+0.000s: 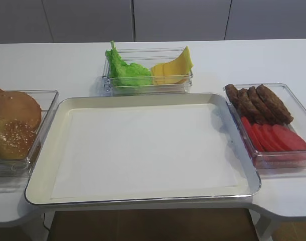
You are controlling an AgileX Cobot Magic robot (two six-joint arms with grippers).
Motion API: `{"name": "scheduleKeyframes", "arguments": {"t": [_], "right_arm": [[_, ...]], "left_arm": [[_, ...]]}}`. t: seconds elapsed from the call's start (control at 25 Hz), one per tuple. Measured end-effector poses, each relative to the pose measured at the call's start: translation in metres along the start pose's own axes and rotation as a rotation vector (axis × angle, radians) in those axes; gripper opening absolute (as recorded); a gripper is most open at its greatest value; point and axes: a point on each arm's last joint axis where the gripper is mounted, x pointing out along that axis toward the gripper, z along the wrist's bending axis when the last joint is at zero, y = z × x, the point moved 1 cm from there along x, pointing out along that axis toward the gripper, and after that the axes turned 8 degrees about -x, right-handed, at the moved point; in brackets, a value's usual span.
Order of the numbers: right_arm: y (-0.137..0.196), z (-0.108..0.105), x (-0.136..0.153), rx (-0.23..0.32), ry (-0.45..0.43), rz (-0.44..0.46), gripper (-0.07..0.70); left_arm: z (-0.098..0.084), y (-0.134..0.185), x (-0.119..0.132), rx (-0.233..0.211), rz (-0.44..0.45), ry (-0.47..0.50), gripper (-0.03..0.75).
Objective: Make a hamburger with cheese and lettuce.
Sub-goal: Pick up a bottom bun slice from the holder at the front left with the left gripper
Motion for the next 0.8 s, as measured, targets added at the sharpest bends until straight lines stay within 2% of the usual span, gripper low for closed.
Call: {"name": "scheduleKeyframes", "arguments": {"t": [0.2, 0.48, 0.8], "right_arm": [[0.000, 0.000, 0.000, 0.007, 0.000, 0.000, 0.431], [0.000, 0.000, 0.000, 0.007, 0.000, 0.000, 0.431], [0.000, 0.000, 0.000, 0.007, 0.000, 0.000, 0.431]], "left_arm": [[0.003, -0.005, 0.005, 0.018, 0.017, -0.049, 0.647], [0.000, -0.022, 0.008, -0.014, 0.035, -0.067, 0.647], [-0.013, -0.080, 0.020, -0.008, 0.086, -0.083, 0.619]]}}
